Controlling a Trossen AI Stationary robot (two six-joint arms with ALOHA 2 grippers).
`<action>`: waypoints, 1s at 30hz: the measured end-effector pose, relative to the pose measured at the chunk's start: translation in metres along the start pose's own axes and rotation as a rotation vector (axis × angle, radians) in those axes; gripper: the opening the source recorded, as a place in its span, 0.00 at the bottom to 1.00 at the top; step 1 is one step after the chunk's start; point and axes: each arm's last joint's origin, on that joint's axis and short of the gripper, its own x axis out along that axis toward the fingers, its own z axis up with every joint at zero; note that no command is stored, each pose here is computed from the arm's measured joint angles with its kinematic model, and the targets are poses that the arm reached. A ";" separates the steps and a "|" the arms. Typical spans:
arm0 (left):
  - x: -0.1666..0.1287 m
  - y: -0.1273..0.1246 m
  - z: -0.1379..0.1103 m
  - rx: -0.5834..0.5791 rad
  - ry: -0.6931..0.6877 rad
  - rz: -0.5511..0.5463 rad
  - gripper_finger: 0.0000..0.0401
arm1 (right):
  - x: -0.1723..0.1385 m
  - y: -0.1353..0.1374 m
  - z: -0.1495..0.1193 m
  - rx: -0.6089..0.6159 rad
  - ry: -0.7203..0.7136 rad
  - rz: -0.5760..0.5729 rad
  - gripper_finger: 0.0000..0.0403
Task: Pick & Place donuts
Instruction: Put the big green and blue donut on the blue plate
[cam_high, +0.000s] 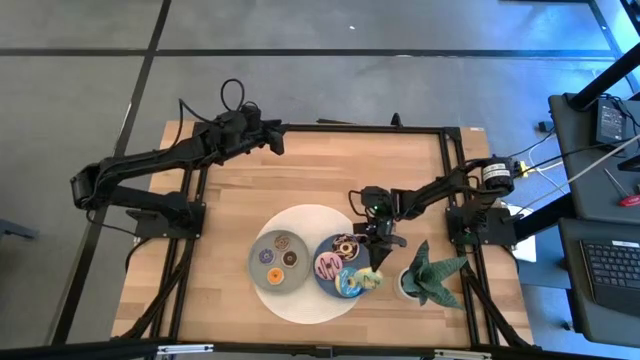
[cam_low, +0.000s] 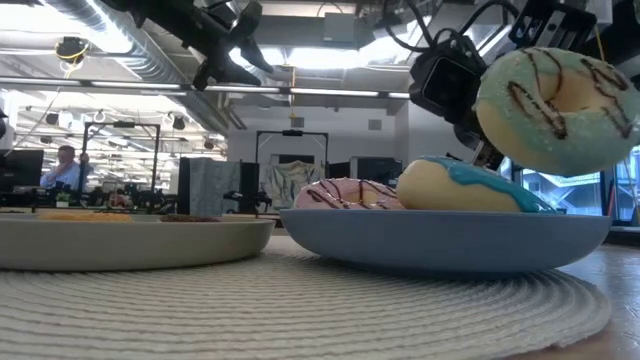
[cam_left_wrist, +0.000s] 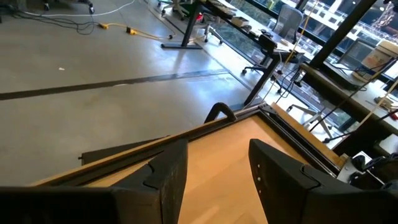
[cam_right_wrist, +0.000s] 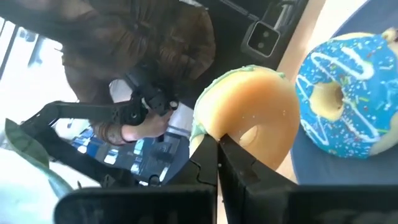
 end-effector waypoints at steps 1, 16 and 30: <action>0.000 0.000 0.000 0.001 -0.001 0.001 0.42 | 0.000 -0.001 0.001 0.001 0.006 0.007 0.01; 0.000 0.001 -0.001 0.005 0.008 0.007 0.42 | -0.005 -0.010 0.004 0.039 -0.002 0.010 0.03; 0.000 0.001 -0.001 0.023 0.013 0.009 0.42 | -0.004 -0.008 0.013 0.147 -0.010 0.008 0.03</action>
